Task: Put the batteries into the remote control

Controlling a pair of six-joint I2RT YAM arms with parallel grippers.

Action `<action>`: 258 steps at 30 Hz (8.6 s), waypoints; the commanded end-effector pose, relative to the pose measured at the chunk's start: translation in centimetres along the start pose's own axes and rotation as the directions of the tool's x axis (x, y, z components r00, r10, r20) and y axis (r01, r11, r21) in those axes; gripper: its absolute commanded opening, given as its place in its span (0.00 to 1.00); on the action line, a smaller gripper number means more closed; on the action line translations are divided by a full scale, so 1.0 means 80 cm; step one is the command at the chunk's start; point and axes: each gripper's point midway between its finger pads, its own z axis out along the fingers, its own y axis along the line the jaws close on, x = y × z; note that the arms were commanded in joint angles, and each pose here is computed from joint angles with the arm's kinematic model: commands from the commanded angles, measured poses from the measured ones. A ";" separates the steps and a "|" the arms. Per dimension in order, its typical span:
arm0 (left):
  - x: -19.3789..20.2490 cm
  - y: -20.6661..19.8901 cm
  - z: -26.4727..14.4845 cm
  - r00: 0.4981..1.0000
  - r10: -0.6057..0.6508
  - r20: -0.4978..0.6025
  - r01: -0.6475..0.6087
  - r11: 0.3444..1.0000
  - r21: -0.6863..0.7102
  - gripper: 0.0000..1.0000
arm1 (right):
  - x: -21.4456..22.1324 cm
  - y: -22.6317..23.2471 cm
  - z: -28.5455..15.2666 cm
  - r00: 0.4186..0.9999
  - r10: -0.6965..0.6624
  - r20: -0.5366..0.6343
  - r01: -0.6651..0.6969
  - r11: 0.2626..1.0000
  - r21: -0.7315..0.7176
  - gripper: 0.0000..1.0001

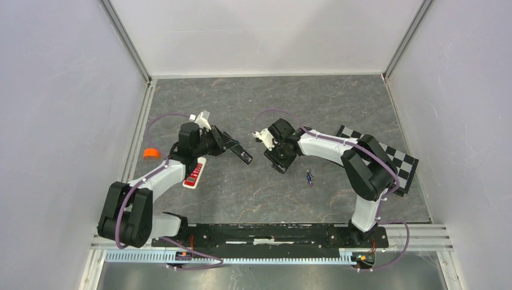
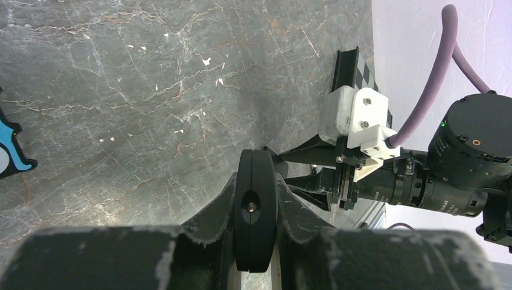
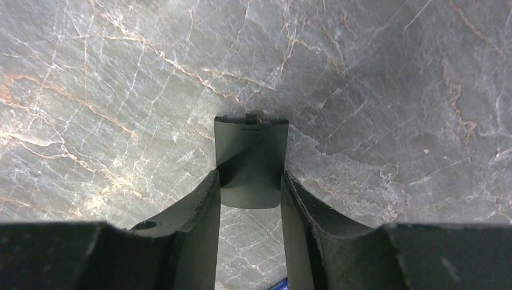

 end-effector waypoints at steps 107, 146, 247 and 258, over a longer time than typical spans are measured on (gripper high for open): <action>0.042 -0.020 0.069 0.995 -0.006 -0.099 0.015 0.996 0.093 0.02 | -0.076 0.063 -0.027 0.971 0.061 0.229 -0.027 0.988 -0.149 0.35; 0.073 0.026 0.073 0.986 -0.116 -0.123 0.113 0.993 -0.024 0.17 | -0.011 0.120 -0.025 0.923 -0.173 0.342 0.240 0.957 -0.163 0.66; 0.125 0.066 -0.036 0.944 -0.286 -0.165 0.222 0.920 -0.323 0.62 | -0.068 0.159 -0.009 0.833 -0.151 0.532 0.296 0.935 -0.197 0.16; 0.122 0.073 -0.031 0.949 -0.277 -0.151 0.213 0.916 -0.340 0.63 | -0.051 0.158 0.008 0.839 -0.309 0.447 0.392 0.914 -0.103 0.38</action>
